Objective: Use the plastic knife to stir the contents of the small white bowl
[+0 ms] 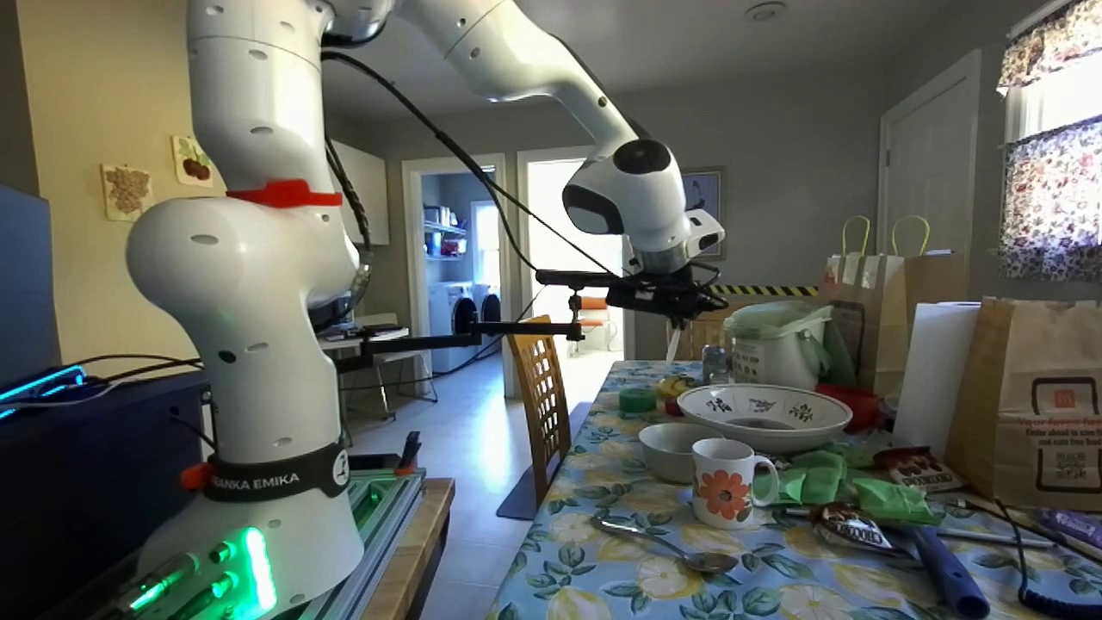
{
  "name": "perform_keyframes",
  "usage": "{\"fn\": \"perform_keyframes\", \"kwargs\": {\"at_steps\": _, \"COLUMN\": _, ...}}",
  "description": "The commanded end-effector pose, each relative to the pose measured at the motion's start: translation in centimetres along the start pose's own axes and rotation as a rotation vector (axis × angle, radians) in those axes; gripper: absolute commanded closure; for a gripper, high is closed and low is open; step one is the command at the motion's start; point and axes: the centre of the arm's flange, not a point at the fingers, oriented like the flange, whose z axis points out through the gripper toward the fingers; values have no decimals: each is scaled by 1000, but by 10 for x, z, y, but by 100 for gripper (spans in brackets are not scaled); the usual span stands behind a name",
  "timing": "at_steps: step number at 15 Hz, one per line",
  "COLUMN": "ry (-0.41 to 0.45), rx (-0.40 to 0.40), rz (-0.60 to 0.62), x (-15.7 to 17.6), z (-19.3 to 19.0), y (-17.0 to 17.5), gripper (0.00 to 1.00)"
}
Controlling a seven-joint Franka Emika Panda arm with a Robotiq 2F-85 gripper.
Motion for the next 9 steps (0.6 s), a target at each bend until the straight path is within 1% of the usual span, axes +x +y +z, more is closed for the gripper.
{"fn": "perform_keyframes", "kwargs": {"at_steps": 1, "ry": 0, "rx": -1, "rz": -1, "x": 0, "z": 2, "y": -3, "gripper": 89}}
{"fn": "perform_keyframes", "kwargs": {"at_steps": 8, "ry": -1, "rx": -1, "rz": 2, "x": -1, "z": 1, "y": -2, "gripper": 89}}
{"fn": "perform_keyframes", "kwargs": {"at_steps": 9, "ry": 0, "rx": -2, "rz": 2, "x": -1, "z": 1, "y": -2, "gripper": 97}}
